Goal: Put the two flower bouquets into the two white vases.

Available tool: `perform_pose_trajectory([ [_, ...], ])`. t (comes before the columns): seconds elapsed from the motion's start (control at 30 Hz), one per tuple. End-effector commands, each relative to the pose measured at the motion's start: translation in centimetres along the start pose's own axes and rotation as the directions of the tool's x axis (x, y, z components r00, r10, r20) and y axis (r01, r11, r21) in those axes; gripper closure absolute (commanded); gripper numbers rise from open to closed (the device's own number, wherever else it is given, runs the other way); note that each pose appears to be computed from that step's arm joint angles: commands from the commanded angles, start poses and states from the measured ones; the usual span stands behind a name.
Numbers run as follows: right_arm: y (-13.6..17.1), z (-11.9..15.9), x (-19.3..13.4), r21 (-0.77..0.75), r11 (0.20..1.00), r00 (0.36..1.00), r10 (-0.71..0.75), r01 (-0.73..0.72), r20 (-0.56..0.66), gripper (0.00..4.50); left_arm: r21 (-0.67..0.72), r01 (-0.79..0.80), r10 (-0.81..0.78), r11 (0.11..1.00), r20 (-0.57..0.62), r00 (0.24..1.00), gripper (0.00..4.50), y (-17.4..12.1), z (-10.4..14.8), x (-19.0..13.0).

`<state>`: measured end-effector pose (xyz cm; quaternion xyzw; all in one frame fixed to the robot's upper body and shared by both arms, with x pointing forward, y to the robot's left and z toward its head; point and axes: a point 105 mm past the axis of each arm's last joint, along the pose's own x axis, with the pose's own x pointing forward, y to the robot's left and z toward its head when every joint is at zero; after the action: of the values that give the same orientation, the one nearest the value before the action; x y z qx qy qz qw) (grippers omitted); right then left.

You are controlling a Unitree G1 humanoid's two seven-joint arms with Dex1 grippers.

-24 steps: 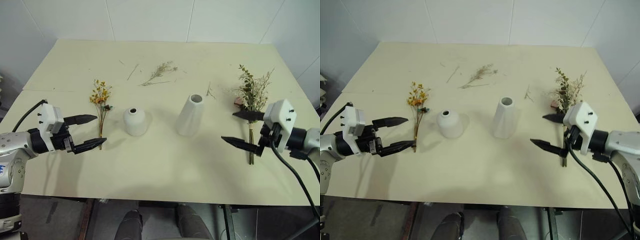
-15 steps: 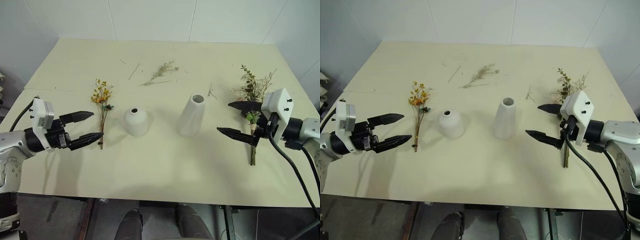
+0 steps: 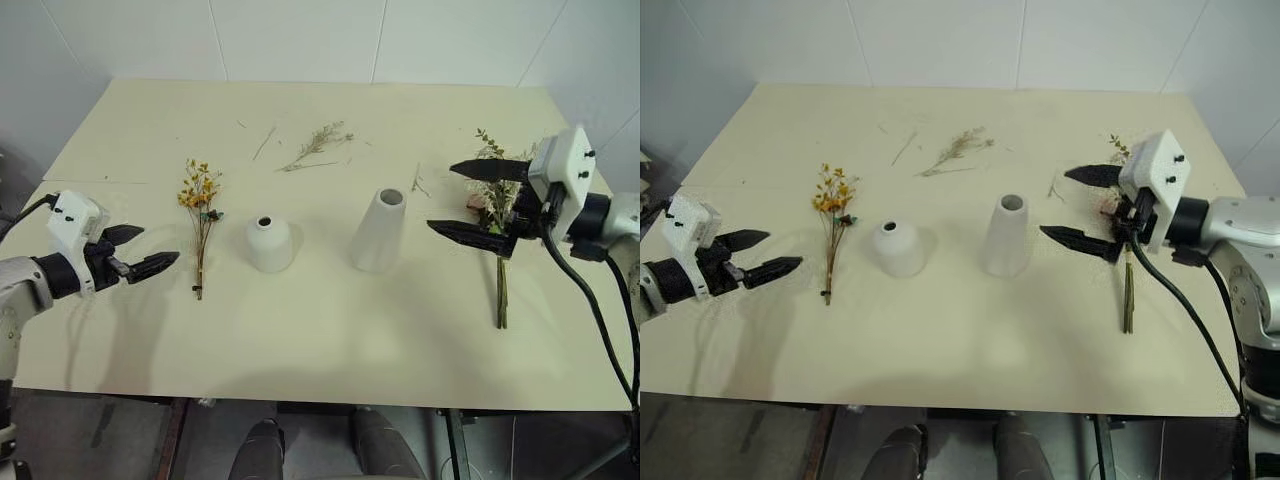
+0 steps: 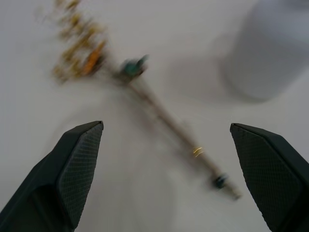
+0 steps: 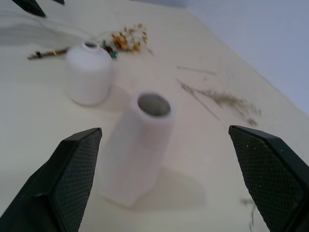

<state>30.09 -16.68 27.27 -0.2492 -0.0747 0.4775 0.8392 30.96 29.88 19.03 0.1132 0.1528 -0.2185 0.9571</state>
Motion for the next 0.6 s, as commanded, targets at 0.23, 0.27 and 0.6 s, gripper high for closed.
perform_pose_trajectory([
  [0.23,1.3,2.8,1.4,-0.046,0.997,0.991,0.07,-0.065,0.117,0.04,-0.051,-0.084,0.072,0.995,-0.205,0.976,0.0,-1.3,0.9,2.7],
  [0.27,1.5,2.7,1.7,-0.045,0.997,0.99,0.072,-0.067,0.119,0.04,-0.061,-0.076,0.061,0.995,-0.215,0.975,0.0,-1.7,1.1,3.0],
  [0.6,2.2,2.7,2.4,-0.027,0.998,0.985,0.062,-0.059,0.16,0.04,-0.186,-0.149,0.084,0.971,-0.319,0.944,0.0,-3.1,2.7,4.6],
])
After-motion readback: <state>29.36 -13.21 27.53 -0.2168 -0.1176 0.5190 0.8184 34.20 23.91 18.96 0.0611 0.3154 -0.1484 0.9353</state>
